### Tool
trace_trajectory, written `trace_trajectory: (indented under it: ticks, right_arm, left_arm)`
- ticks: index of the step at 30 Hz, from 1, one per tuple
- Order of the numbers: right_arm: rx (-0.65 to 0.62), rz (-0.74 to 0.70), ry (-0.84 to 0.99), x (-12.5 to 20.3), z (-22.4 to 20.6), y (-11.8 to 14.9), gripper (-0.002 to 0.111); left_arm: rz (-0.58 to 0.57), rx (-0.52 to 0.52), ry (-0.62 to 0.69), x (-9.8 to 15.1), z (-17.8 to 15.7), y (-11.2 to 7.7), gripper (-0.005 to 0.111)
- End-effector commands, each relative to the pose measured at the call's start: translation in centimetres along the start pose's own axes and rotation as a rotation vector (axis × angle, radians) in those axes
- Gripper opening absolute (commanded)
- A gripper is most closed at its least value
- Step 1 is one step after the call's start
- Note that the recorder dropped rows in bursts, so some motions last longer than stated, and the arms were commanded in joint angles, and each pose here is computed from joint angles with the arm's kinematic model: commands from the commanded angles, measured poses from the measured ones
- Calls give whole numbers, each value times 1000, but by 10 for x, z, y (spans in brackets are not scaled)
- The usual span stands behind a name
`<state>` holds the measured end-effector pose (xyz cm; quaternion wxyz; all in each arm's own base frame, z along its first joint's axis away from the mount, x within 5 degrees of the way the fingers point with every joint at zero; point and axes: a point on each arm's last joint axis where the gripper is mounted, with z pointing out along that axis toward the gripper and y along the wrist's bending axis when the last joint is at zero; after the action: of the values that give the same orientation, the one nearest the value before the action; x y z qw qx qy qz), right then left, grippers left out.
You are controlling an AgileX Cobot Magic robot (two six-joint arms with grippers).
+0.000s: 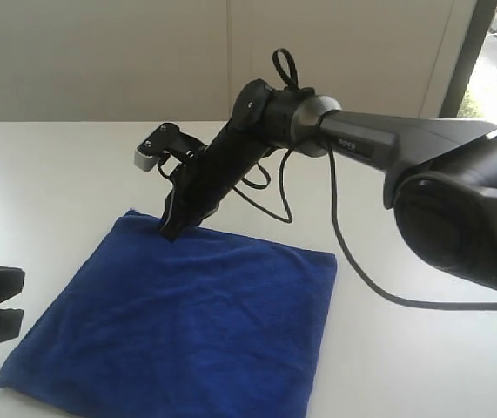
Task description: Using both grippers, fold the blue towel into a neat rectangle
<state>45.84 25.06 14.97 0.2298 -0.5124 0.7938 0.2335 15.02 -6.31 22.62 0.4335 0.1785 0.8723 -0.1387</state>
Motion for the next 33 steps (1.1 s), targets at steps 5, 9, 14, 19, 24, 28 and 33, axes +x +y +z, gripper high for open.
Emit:
trace_trajectory:
  ticks: [5, 9, 14, 19, 24, 28, 33]
  right_arm:
    - [27, -5, 2, 9, 19, -13, 0]
    - [73, -21, 34, 16, 24, -19, 0]
    - [149, -22, 65, 19, 24, -26, 0]
    - [251, -6, 115, 26, 25, -36, 0]
    - [293, 60, 119, 34, 17, -49, 0]
    - [290, 65, 143, 38, 15, -51, 0]
    - [259, 135, 197, 56, 3, -62, 0]
  left_arm:
    - [-20, 14, -25, 2, -8, -2, 0]
    - [-20, 14, -25, 2, -8, -2, 0]
    - [-20, 15, -24, 2, -8, -2, 0]
    - [-20, 15, -24, 2, -8, -2, 0]
    - [-20, 15, -24, 2, -8, -2, 0]
    - [-20, 15, -24, 2, -8, -2, 0]
    - [-20, 15, -24, 2, -8, -2, 0]
